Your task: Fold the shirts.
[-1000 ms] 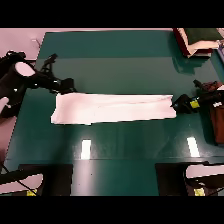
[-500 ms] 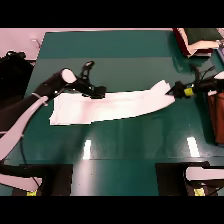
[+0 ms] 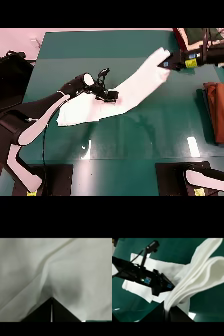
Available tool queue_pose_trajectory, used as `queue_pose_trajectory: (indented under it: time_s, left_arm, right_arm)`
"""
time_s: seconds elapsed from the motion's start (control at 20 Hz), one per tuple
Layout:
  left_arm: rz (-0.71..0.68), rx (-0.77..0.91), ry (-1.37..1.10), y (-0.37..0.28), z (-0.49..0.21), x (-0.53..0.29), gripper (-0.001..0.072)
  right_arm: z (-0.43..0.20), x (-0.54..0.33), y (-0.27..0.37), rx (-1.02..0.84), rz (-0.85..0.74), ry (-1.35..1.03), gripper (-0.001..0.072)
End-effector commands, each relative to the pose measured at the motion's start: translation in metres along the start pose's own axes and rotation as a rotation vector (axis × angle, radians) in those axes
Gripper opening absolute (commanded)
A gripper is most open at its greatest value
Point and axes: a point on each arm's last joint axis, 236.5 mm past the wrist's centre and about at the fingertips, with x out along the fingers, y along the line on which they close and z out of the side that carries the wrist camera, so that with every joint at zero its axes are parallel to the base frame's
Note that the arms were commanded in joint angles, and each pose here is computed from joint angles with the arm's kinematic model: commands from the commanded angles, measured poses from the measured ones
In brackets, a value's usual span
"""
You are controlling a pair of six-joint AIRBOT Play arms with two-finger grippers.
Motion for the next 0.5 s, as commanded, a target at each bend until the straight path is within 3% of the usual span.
queue_pose_trajectory:
  time_s: [0.0,0.25,0.45]
  left_arm:
    - [-0.002,-0.005,0.014,0.002,-0.002,0.007,0.0028]
    - [0.005,0.037,0.019,0.002,0.019,-0.027,0.0028]
    - [0.104,0.097,-0.099,0.028,0.073,-0.129,0.0028]
  right_arm:
    - [0.011,0.004,0.056,-0.089,0.059,-0.026,0.0014]
    - [0.007,0.027,0.089,-0.131,0.111,-0.021,0.0014]
    - [0.000,0.062,0.124,-0.164,0.175,-0.011,0.0015]
